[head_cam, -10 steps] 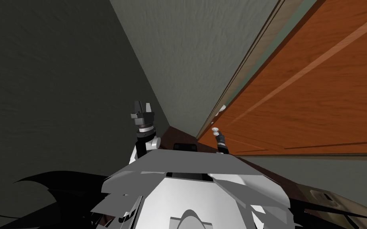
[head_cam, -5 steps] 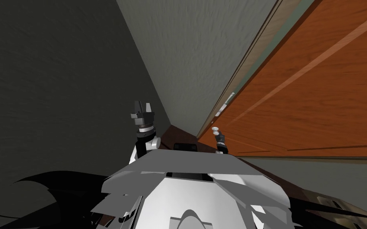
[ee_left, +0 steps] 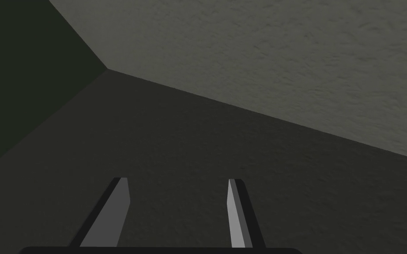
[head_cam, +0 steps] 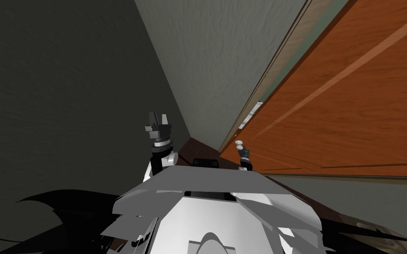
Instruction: Pull the door open
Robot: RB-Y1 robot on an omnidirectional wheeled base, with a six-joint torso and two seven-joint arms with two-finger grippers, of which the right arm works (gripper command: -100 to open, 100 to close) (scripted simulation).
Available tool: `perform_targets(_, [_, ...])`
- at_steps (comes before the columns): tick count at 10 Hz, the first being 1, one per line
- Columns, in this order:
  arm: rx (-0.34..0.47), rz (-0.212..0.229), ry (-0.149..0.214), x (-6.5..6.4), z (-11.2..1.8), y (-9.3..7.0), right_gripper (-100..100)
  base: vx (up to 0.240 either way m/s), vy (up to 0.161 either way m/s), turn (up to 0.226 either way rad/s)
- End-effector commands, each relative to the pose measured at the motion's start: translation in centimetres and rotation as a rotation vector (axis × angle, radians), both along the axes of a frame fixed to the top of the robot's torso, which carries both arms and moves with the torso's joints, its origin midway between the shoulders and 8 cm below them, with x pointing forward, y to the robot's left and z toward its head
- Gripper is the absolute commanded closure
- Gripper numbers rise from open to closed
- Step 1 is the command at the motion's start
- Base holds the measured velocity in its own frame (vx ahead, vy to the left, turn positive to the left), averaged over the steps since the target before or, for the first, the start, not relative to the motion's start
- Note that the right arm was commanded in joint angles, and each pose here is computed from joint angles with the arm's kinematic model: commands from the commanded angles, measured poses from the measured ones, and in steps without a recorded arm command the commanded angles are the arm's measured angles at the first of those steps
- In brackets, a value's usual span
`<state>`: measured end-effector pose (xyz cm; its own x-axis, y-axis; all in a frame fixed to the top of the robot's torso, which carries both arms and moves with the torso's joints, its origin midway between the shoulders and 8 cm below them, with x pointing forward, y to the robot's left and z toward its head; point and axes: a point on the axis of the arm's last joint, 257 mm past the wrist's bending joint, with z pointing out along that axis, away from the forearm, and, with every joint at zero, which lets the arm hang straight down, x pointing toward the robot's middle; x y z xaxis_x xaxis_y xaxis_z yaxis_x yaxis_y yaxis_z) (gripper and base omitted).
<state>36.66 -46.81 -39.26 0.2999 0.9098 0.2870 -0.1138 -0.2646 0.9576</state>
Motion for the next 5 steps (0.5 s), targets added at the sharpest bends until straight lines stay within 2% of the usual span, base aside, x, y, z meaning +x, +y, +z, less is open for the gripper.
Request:
perform_targets(1, [0.054, 0.002, -0.039, 0.78, 0.66, 0.19, 100, -0.063, -0.019, 0.085])
perform_targets(2, [0.088, -0.005, -0.05, 0.97, 0.65, 0.09, 100, -0.088, -0.025, 0.131])
perform_targets(5, [0.153, -0.011, -0.071, 1.16, 0.63, -0.01, 100, -0.06, -0.008, 0.056])
